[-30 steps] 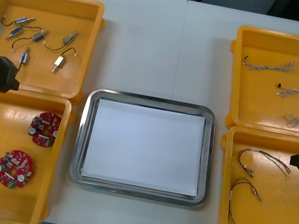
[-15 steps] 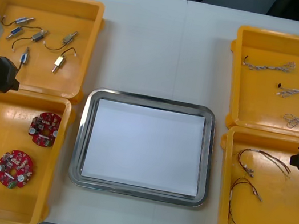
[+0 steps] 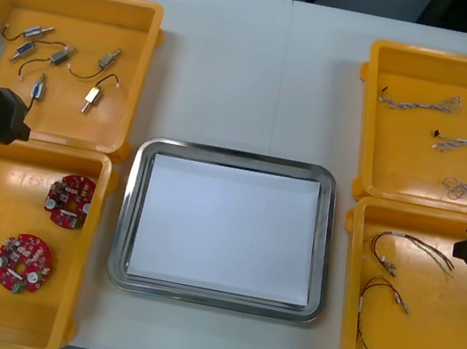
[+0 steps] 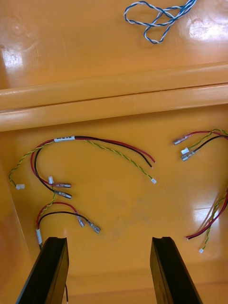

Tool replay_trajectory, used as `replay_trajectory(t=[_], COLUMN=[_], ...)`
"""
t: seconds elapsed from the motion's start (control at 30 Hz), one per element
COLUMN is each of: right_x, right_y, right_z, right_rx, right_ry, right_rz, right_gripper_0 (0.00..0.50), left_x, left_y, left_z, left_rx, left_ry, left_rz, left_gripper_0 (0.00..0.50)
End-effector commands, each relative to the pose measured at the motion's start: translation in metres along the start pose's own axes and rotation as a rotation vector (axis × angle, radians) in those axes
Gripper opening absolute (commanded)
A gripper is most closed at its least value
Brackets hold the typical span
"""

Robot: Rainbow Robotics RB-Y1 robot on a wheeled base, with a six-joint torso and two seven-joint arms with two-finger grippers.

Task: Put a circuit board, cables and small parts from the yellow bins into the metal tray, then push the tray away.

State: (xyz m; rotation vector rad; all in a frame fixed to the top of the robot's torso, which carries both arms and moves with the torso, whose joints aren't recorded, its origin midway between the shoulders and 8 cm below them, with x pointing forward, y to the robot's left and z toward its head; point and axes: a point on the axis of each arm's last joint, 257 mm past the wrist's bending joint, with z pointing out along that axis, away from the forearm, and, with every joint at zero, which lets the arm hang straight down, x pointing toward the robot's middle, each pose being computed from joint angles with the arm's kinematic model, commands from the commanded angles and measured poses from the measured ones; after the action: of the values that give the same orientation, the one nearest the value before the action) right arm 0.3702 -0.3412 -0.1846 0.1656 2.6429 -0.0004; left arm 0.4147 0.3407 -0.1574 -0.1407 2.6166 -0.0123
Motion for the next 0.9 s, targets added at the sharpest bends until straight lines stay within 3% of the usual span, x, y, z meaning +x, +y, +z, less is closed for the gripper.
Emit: replay_trajectory(t=[0.03,0.3,0.33,0.37,0.47,0.67,0.73,0.9], right_x=[-0.008,-0.008,-0.008,-0.008,-0.008,-0.008,0.003,0.008], right_y=[-0.003,-0.003,-0.003,-0.003,-0.003,-0.003,0.001,0.001], right_z=[-0.009,-0.009,-0.009,-0.009,-0.009,-0.009,-0.003,-0.002], right_rx=[0.004,0.004,0.004,0.004,0.004,0.004,-0.007,0.006], right_ry=[-0.045,-0.045,-0.045,-0.045,-0.045,-0.045,-0.017,-0.027], right_rz=[-0.032,-0.032,-0.032,-0.032,-0.032,-0.032,-0.029,-0.017], right_gripper_0=[0.5,0.5,0.5,0.5,0.5,0.5,0.5,0.5], left_x=[-0.008,-0.008,0.036,0.04,0.035,0.032,0.03,0.015], left_y=[0.012,0.012,0.014,0.011,0.012,0.009,0.01,0.013], left_z=[-0.014,-0.014,0.003,0.007,0.004,-0.002,-0.004,-0.014], left_rx=[-0.029,-0.029,-0.045,-0.036,-0.054,-0.028,-0.031,-0.046], left_ry=[-0.035,-0.035,0.098,0.104,0.078,0.106,0.102,0.07], left_rz=[-0.012,-0.012,-0.016,-0.023,-0.016,-0.009,-0.005,0.009], left_gripper_0=[0.5,0.5,0.5,0.5,0.5,0.5,0.5,0.5])
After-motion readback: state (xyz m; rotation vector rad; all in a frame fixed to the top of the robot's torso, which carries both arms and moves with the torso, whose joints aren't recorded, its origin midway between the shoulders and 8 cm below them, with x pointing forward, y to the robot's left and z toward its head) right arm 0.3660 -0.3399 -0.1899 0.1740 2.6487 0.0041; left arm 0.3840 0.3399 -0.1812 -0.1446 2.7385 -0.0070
